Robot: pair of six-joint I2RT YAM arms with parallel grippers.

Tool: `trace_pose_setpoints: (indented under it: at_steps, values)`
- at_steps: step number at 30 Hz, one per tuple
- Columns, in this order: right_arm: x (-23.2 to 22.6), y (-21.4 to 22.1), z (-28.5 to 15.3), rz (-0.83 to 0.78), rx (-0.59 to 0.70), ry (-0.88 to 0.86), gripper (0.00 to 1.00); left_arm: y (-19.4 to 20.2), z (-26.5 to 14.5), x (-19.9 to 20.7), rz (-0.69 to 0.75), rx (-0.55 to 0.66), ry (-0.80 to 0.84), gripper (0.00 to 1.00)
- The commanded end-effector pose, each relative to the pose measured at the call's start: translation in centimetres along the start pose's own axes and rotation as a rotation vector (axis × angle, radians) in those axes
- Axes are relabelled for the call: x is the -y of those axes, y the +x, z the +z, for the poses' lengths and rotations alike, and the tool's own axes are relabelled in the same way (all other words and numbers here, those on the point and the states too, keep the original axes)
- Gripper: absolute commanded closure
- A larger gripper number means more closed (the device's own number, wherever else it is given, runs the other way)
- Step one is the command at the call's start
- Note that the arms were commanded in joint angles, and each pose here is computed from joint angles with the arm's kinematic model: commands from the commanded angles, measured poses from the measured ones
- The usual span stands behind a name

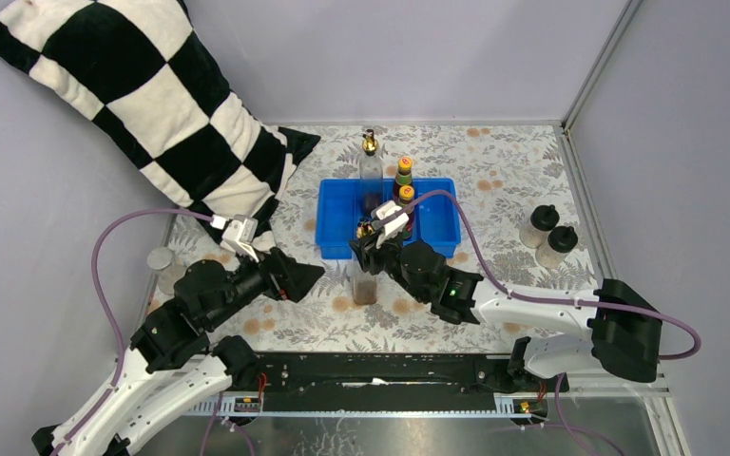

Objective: Organize the condiment bottles
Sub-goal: Pick up the bottle from the center of the board, then place the bottle in the storage box.

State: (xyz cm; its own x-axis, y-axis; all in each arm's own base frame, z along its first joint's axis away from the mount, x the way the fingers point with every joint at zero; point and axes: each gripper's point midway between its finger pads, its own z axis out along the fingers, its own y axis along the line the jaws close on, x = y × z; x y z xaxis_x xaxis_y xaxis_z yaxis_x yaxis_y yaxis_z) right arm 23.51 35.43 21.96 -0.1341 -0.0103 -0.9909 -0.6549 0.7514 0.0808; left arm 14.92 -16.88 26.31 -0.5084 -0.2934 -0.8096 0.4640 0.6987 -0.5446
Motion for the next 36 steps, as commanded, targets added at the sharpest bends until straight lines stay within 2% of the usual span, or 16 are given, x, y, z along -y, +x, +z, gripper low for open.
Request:
trace_pose_setpoints:
  at_steps: [1, 23, 36]
  values:
    - [-0.1, -5.3, -0.7, 0.042, 0.111, 0.013, 0.9, 0.3, 0.1, -0.4, -0.006, 0.0, -0.013, 0.01]
    - [-0.6, -14.0, -0.4, -0.069, 0.229, 0.023, 0.92, 0.5, -0.2, -0.1, -0.006, 0.001, -0.005, 0.01]
    - [1.7, -18.7, 1.3, -0.124, 0.266, 0.093, 0.94, 0.5, -0.3, 0.1, -0.006, -0.001, 0.003, 0.01]
